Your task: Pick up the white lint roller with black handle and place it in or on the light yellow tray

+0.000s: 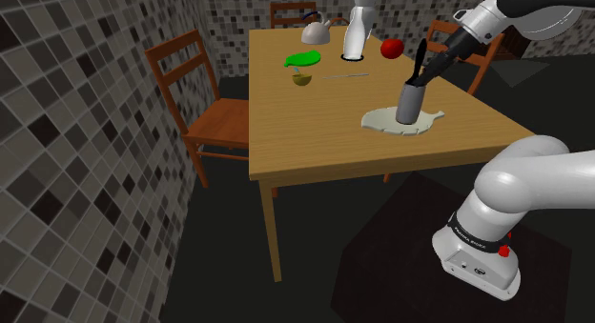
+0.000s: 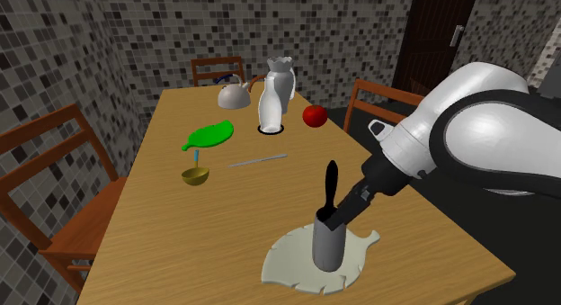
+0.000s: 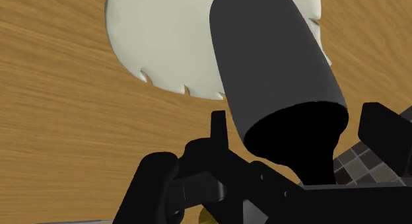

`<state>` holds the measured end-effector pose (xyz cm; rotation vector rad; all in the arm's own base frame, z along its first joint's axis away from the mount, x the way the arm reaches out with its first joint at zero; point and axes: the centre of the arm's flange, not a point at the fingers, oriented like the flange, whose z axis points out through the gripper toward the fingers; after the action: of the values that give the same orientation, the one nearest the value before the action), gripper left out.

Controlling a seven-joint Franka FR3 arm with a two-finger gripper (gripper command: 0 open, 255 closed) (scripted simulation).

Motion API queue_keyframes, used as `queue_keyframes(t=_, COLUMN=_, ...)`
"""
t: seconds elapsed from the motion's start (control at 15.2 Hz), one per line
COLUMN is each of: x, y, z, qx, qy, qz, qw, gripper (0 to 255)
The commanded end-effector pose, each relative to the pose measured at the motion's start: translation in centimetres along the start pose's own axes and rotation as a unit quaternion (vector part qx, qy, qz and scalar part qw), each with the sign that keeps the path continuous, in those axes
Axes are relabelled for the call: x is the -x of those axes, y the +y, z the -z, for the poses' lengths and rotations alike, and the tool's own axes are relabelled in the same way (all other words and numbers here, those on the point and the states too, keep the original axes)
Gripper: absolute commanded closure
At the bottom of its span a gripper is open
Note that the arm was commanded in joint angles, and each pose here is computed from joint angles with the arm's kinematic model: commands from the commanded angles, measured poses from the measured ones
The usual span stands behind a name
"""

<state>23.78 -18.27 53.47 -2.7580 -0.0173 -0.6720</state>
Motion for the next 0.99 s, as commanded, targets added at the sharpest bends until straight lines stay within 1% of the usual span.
queue_keyframes(t=0.0, x=0.0, y=0.0, z=0.0, qx=0.000, qy=0.000, qz=0.000, qw=1.0000, gripper=0)
queue_keyframes(t=0.26, x=0.0, y=0.0, z=0.0, qx=0.000, qy=0.000, qz=0.000, qw=1.0000, gripper=0)
queue_keyframes(t=0.53, x=0.0, y=0.0, z=5.0, qx=0.000, qy=0.000, qz=0.000, qw=1.0000, gripper=0)
queue_keyframes(t=0.92, x=0.0, y=0.0, z=5.0, qx=0.000, qy=0.000, qz=0.000, qw=1.0000, gripper=0)
